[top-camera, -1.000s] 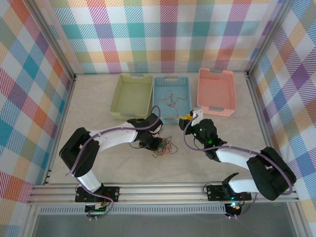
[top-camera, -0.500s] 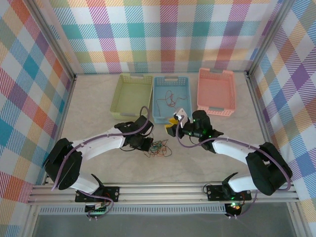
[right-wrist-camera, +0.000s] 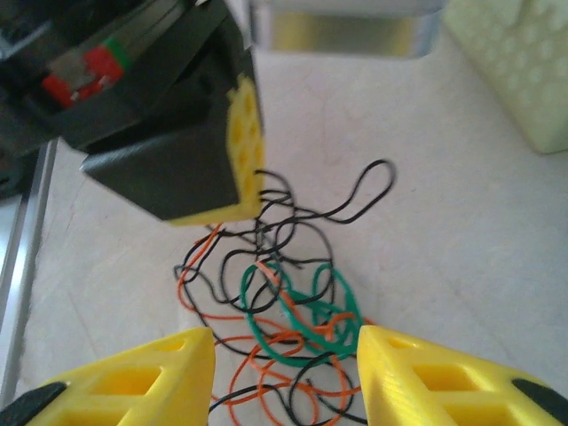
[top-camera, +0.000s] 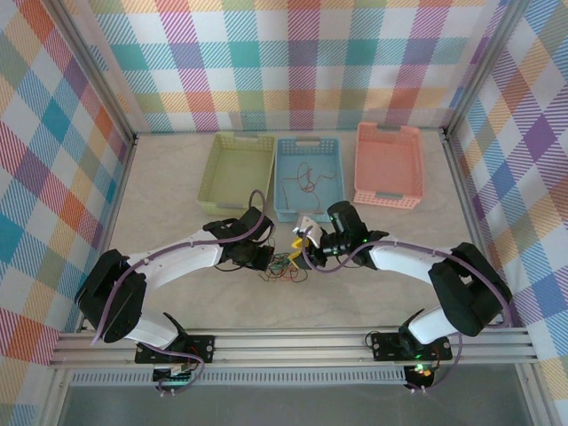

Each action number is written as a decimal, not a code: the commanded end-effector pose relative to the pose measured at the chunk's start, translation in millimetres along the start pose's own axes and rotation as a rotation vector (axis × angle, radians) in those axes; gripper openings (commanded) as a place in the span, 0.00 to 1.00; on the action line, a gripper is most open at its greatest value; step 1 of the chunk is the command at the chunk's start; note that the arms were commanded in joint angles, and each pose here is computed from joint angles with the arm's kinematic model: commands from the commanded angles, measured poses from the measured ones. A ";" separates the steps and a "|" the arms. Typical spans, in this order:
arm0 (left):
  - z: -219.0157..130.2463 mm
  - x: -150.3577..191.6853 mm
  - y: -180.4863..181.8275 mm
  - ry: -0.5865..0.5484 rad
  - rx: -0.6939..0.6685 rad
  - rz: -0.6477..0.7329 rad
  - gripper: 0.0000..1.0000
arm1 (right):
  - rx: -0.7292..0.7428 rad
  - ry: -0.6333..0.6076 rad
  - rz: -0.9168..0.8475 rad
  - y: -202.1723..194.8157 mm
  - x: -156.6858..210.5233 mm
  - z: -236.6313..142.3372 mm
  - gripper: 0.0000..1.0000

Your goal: Untangle the cables

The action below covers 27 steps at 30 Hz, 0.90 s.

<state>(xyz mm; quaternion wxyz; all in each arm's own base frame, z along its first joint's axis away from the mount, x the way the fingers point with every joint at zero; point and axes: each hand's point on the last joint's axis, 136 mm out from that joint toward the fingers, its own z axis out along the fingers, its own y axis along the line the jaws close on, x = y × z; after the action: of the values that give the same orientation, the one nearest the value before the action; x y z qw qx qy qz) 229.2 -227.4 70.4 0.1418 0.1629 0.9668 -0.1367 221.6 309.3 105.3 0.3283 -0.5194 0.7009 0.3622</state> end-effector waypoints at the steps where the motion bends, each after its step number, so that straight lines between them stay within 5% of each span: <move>1: -1.1 0.2 -0.5 0.000 0.017 -0.015 0.00 | -0.049 0.065 -0.027 10.3 16.6 6.4 0.48; 15: -2.0 -0.1 -0.7 -0.007 0.020 -0.013 0.00 | 0.040 0.179 0.008 -11.9 41.9 20.5 0.39; 20: -1.9 -0.2 -1.6 -0.005 0.023 -0.012 0.00 | 0.048 0.169 0.004 -12.5 39.6 21.5 0.29; 27: -1.6 -0.2 -1.5 -0.004 0.023 -0.012 0.00 | 0.053 0.154 -0.009 -12.1 36.3 20.3 0.02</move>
<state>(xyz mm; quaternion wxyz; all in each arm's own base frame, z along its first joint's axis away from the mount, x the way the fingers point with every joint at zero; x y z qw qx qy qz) 227.0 -228.8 69.9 0.1372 0.1642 0.9665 -0.1419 226.4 300.7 54.2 0.2770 -0.5293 0.7455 0.2954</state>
